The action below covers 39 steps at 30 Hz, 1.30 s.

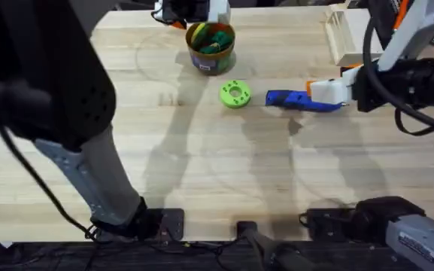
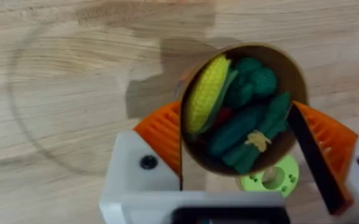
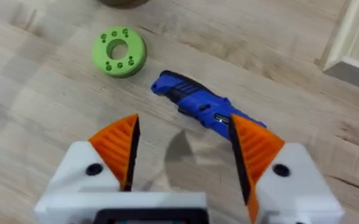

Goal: Pick up the gripper from the table and insert it into the empty holder that is missing its gripper. Then pick up a screw, insert it into the mounting hole, and use the screwdriver to tighten it. Finally, clean up the table by picking up the vegetable and placing it into the bucket.

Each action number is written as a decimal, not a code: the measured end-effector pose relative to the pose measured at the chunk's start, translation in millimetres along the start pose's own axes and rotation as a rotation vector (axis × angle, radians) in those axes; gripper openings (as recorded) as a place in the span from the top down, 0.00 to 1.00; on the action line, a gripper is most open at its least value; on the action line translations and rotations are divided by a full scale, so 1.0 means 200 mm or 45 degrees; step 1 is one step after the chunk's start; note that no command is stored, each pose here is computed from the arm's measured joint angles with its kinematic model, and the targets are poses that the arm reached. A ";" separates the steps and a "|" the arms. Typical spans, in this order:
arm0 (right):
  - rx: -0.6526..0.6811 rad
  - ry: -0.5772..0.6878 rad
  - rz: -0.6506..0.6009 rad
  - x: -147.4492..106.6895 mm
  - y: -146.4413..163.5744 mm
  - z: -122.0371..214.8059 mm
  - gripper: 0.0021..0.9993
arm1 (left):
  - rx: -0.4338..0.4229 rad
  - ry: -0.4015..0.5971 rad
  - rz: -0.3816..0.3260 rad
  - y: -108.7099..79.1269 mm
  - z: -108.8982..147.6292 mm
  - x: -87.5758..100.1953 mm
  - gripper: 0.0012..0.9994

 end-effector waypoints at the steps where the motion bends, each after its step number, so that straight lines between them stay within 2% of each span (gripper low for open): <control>1: 0.000 0.000 0.000 0.00 0.00 0.00 0.21 | 0.001 -0.013 -0.002 0.00 0.03 0.01 0.01; 5: 0.000 0.000 0.000 0.00 0.00 0.00 0.21 | 0.011 -0.084 -0.018 -0.02 0.23 0.05 0.01; 8: 0.000 0.000 0.000 0.00 0.00 0.00 0.21 | 0.027 -0.103 -0.021 -0.03 0.40 0.03 0.01; 14: 0.004 -0.045 0.011 0.01 0.01 0.05 0.21 | 0.082 -0.069 -0.017 -0.04 0.65 -0.09 0.01; 15: 0.010 -0.113 0.029 0.03 0.03 0.11 0.21 | 0.104 -0.058 -0.016 -0.04 0.75 -0.14 0.01; 18: 0.016 -0.179 0.046 0.04 0.05 0.19 0.21 | 0.126 -0.080 -0.018 -0.04 0.85 -0.17 0.01; 22: 0.016 -0.173 0.045 -0.02 0.06 0.25 0.21 | 0.149 -0.141 -0.023 -0.05 0.97 -0.24 0.01; 26: 0.010 -0.111 0.024 -0.12 0.06 0.29 0.21 | 0.160 -0.170 -0.021 -0.07 0.99 -0.41 0.01; 31: 0.004 -0.045 0.003 -0.22 0.06 0.32 0.21 | 0.159 -0.159 -0.013 -0.08 0.93 -0.69 0.01; 35: 0.004 -0.042 0.002 -0.24 0.07 0.34 0.21 | 0.157 -0.143 -0.008 -0.10 0.86 -0.90 0.01; 39: 0.004 -0.044 -0.001 -0.24 0.07 0.34 0.21 | 0.160 -0.181 -0.009 -0.10 0.82 -1.04 0.01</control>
Point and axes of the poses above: each hand's point on the last joint's axis, 136 mm out from that joint toward the fingers, its own z axis back along the fingers, its own y axis along the line the jaws close on, x = y × z, the point moved 2 cm from there along z, back along the fingers, and after that the axes turned 15 degrees about -z, right-handed, at the moved point
